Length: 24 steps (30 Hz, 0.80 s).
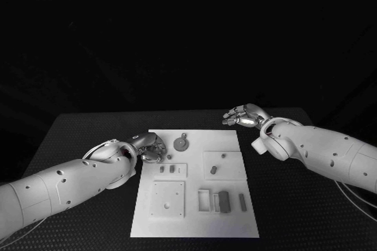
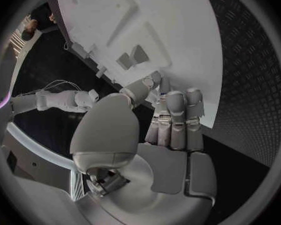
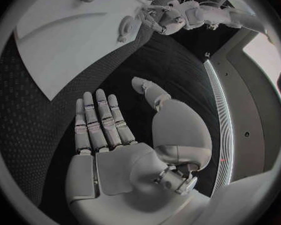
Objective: Assemble the parts on the task board
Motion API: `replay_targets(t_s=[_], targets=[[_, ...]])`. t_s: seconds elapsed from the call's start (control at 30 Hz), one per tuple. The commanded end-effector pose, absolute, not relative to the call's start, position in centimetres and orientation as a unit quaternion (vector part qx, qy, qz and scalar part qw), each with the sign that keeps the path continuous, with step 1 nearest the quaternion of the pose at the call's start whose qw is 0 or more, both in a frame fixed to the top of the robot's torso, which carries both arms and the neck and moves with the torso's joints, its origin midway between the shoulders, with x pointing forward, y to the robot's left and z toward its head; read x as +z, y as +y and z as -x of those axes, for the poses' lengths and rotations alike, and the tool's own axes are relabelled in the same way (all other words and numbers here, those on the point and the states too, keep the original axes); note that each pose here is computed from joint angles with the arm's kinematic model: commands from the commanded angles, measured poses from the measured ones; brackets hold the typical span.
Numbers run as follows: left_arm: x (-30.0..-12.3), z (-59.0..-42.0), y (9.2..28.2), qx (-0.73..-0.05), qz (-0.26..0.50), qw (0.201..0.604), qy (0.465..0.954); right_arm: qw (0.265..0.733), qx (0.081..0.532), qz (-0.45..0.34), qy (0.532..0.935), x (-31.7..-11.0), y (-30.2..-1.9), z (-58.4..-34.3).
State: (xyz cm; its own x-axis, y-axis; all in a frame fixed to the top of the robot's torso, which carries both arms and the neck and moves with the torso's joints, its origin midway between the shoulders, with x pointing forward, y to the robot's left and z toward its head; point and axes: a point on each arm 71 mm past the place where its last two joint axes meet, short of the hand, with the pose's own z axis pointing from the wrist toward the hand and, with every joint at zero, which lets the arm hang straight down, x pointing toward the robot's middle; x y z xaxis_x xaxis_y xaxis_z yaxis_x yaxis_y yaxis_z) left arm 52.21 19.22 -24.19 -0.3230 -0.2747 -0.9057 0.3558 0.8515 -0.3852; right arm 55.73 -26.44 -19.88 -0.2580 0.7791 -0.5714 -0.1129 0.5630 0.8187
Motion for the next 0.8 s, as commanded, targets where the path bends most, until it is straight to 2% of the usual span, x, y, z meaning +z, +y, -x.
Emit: replay_targets(t_s=[0.03,0.2,0.5,0.63,0.8], targets=[[-24.2,-52.3,19.6,-0.265,-0.024,0.579,0.77,0.559,0.4,-0.238,0.687,-19.9,-26.5,-55.7],[-23.9,-52.6,20.9,-0.269,-0.004,0.592,0.759,0.561,0.396,-0.231,0.69,-19.9,-26.7,-55.6],[-21.5,-53.9,23.0,-0.314,0.086,0.617,0.716,0.569,0.385,-0.196,0.7,-19.8,-26.7,-55.3],[-20.7,-53.9,23.1,-0.338,0.1,0.614,0.706,0.574,0.377,-0.185,0.703,-19.8,-27.0,-55.2],[-19.6,-53.5,21.9,-0.366,0.09,0.605,0.701,0.585,0.364,-0.164,0.706,-19.8,-27.4,-55.1]])
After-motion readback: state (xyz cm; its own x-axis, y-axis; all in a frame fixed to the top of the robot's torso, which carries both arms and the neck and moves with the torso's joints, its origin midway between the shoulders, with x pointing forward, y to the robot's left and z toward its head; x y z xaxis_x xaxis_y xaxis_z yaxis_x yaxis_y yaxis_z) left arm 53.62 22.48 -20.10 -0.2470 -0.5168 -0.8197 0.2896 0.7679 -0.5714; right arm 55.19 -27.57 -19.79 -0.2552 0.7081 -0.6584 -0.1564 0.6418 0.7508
